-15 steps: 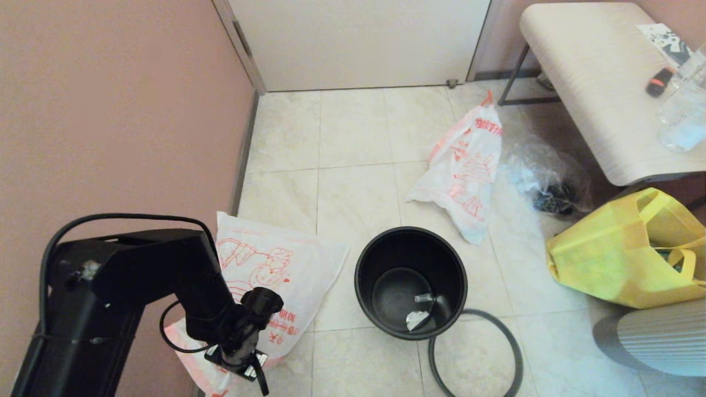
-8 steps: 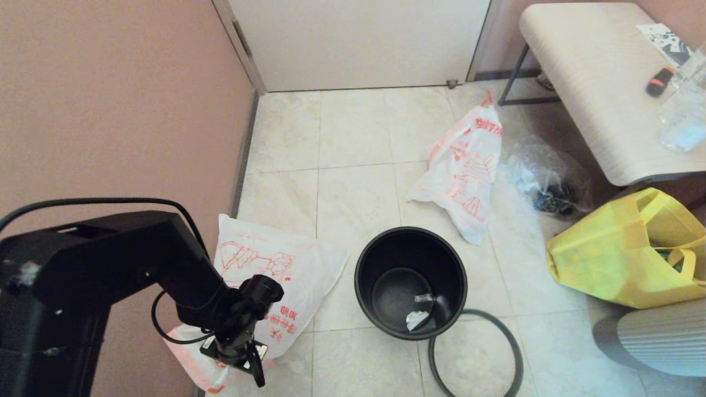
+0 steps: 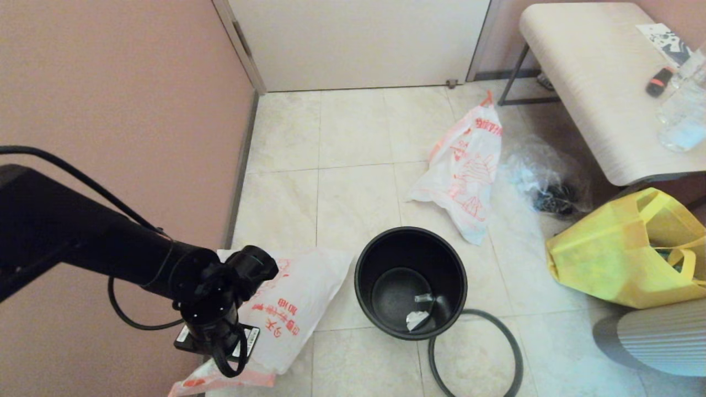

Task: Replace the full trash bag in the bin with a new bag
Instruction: Pick up a new trash bag

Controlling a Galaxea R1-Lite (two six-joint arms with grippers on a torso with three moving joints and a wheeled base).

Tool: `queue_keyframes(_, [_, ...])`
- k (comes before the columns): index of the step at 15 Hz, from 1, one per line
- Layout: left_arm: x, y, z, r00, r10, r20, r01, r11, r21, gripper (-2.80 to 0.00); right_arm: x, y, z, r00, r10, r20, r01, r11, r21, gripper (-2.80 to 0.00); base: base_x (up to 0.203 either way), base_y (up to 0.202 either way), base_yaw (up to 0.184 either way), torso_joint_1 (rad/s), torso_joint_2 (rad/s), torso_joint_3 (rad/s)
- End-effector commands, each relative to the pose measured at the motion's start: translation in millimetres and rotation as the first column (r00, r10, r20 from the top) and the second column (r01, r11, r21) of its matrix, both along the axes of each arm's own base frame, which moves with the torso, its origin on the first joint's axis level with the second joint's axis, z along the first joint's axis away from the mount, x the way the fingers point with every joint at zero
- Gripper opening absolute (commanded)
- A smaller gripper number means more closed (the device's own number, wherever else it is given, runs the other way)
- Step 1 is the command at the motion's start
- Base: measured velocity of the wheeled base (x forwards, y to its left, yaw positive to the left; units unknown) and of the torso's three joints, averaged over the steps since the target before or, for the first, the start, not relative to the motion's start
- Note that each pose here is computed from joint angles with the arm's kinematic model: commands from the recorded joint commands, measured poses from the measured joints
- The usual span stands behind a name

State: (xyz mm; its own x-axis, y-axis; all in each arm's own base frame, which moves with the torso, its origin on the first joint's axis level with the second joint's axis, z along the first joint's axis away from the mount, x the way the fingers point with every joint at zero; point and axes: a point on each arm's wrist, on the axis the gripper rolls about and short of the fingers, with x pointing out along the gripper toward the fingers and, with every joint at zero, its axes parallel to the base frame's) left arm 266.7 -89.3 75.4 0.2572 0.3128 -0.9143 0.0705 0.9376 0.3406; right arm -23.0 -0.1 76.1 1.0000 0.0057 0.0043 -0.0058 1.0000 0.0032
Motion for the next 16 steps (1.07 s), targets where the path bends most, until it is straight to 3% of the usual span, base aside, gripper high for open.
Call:
queue_keyframes(1, [-15.7, 1.8, 32.5, 0.995, -0.005, 0.099, 0.009, 0.999, -0.037, -2.8, 0.1, 0.0, 0.0, 1.0, 0.0, -0.001, 0.0, 1.0, 0.0, -2.8, 0.0, 0.0, 0.0, 0.0, 0.0, 0.0])
queue_keyframes(7, [-65.3, -8.0, 87.2, 0.977, -0.09, 0.193, 0.108, 0.99, -0.089, -2.8, 0.1, 0.0, 0.0, 1.0, 0.0, -0.001, 0.0, 1.0, 0.0, -2.8, 0.0, 0.0, 0.0, 0.0, 0.0, 0.0])
queue_keyframes(10, [-73.2, -8.7, 115.2, 0.979, -0.086, 0.187, 0.119, 0.978, -0.169, -2.8, 0.1, 0.0, 0.0, 1.0, 0.0, -0.001, 0.0, 1.0, 0.0, -2.8, 0.0, 0.0, 0.0, 0.0, 0.0, 0.0])
queue_keyframes(16, [-89.9, -15.1, 167.1, 0.979, -0.074, 0.188, 0.12, 0.962, -0.246, -2.8, 0.1, 0.0, 0.0, 1.0, 0.0, -0.001, 0.0, 1.0, 0.0, -2.8, 0.0, 0.0, 0.0, 0.0, 0.0, 0.0])
